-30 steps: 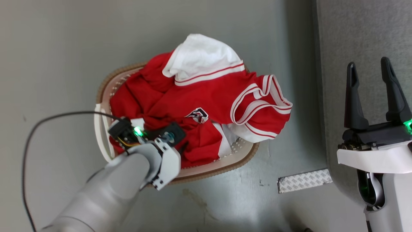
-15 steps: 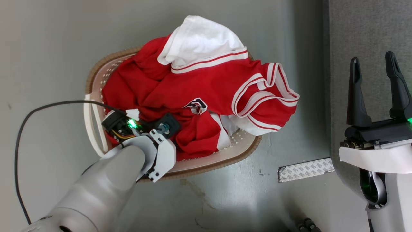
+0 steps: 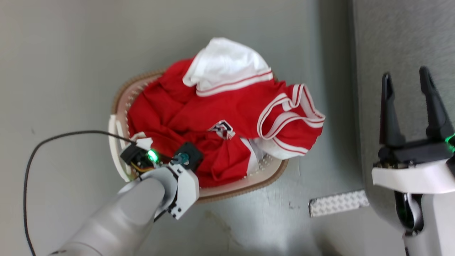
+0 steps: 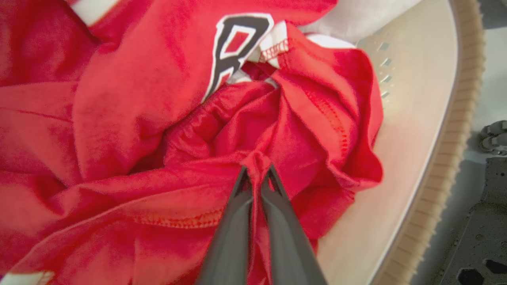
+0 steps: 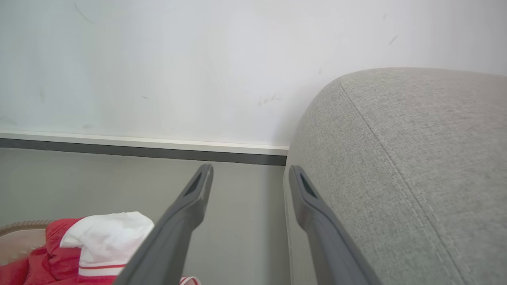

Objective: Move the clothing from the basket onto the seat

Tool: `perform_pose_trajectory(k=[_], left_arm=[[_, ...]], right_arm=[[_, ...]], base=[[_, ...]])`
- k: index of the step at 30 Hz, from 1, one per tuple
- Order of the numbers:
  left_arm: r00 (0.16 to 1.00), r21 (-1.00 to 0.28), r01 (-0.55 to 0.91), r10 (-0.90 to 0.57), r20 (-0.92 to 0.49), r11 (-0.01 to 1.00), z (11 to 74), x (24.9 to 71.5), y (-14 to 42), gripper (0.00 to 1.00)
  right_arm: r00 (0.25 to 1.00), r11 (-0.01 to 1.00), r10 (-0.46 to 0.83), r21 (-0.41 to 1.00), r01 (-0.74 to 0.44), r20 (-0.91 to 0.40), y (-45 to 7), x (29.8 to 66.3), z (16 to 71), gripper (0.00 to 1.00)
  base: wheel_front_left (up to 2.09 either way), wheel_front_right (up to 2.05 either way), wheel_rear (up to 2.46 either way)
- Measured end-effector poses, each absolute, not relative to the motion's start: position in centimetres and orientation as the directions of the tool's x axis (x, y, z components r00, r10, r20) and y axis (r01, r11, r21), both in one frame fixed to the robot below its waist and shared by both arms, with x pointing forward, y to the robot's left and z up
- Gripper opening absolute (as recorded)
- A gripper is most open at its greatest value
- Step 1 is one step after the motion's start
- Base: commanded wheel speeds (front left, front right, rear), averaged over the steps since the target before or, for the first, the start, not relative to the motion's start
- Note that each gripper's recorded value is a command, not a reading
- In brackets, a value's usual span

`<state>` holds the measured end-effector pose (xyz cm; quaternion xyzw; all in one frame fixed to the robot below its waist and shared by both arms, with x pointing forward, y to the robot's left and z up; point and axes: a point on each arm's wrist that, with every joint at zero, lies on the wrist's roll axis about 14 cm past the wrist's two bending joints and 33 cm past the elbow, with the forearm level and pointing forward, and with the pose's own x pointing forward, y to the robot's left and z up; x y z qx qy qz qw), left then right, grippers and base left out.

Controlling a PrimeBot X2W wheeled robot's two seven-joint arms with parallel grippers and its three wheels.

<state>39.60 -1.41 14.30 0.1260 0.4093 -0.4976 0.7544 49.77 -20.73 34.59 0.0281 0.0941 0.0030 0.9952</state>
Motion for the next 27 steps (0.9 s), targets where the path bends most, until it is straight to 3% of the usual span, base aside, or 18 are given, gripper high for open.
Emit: perform_pose_trajectory(k=[15,27], left_arm=[[0.522,-0.156,0.711,-0.663,-0.536,0.686,28.6,43.9,-0.9,0.0],[0.734,-0.082,0.619,-0.612,-0.295,0.782,40.6,42.4,1.5,0.0]], right_arm=[[0.993,0.998,-0.024,0.063,0.031,-0.119,-21.2,44.5,41.6,1.0],[1.0,0.997,0.013,0.079,-0.014,0.016,-19.6,40.2,48.0,1.0]], base=[[0.0,0.0,0.0],[0.0,0.0,0.0]])
